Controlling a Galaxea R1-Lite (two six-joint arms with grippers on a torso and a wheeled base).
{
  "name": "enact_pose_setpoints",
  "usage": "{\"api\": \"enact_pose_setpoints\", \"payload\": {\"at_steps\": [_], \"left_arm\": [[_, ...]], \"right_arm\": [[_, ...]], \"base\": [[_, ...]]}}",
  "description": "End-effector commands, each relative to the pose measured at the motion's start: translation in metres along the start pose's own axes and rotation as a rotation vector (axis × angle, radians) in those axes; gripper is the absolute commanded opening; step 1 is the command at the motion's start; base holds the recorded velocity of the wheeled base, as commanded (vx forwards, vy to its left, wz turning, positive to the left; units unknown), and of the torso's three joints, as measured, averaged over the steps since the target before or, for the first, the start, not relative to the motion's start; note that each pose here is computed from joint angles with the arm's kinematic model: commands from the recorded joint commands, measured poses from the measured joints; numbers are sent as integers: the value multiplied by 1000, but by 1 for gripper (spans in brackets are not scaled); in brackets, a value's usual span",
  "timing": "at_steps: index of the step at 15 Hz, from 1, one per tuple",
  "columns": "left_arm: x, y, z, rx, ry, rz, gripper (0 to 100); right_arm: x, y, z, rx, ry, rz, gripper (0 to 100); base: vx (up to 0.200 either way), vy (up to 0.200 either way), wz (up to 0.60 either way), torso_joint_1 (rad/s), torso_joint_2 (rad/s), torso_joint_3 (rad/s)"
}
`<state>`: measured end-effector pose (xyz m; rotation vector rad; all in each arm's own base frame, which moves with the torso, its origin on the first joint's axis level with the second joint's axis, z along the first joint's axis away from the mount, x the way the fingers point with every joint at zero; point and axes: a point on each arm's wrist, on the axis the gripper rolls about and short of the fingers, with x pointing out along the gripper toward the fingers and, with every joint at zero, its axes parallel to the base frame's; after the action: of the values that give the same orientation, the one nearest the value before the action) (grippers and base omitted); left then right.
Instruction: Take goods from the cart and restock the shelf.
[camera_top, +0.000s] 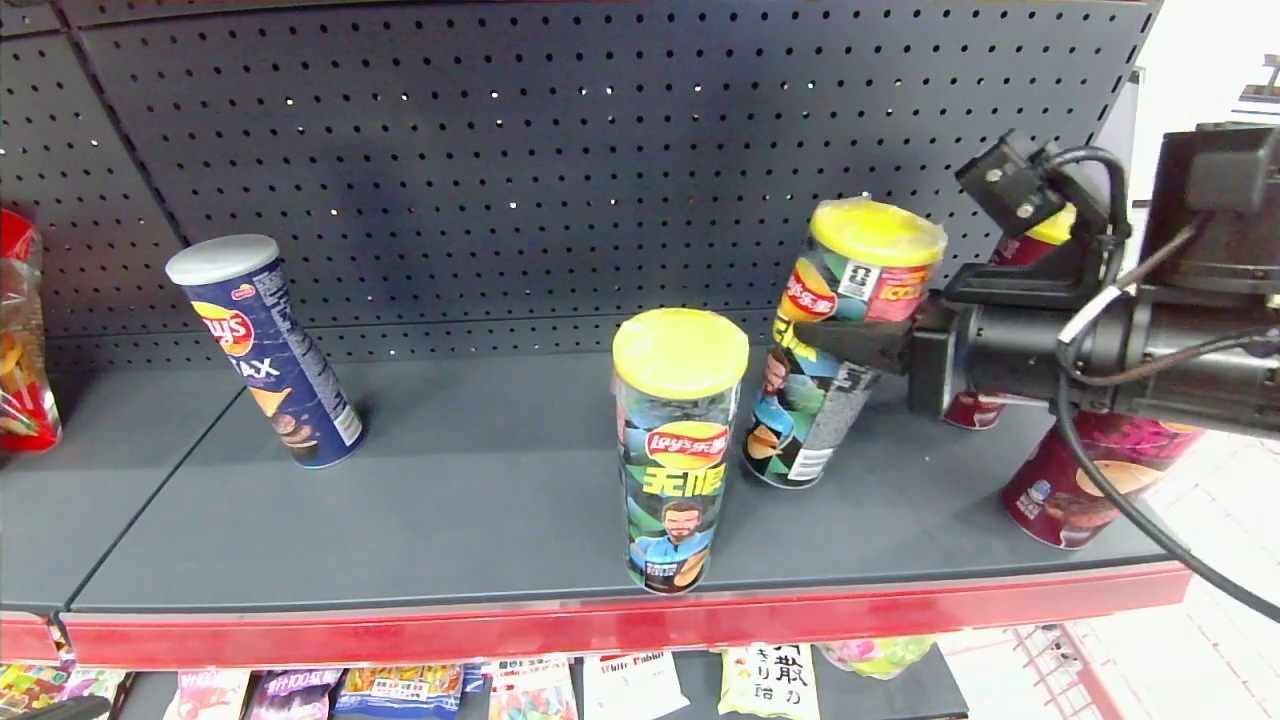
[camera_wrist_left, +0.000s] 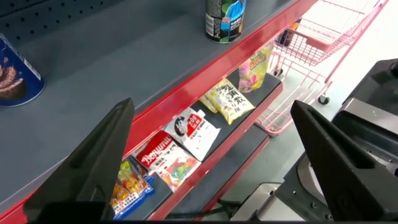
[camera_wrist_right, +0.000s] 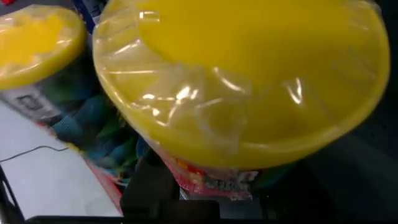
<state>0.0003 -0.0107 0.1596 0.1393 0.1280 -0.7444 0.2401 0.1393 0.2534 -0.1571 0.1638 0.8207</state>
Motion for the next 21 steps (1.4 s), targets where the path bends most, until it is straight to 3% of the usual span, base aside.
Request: {"api": "enact_pose_setpoints", "payload": {"at_steps": [1,5,10,19,20,21], "left_arm": [[1,1,2,-2,4,3,100],[2,1,2,-7,10,5,100],[3,2,2,-22,18,17,100],[5,3,1,-33,33,14,100],[5,3,1,-38,33,14,100],[5,3,1,-43,34,14,100]], "right_arm": [[34,-10,-3,7,23,7,0],[63,-19,5,2,3,35,0],[88,-23,-3,5,25,48,0],[110,-18,-7,2,33,82,0],[110,-18,-7,2,31,82,100],[109,-17,-7,2,33,82,100]], "base": [[0,0,0,0,0,0],[0,0,0,0,0,0],[0,0,0,0,0,0],[0,0,0,0,0,0],[0,0,0,0,0,0],[0,0,0,0,0,0]]}}
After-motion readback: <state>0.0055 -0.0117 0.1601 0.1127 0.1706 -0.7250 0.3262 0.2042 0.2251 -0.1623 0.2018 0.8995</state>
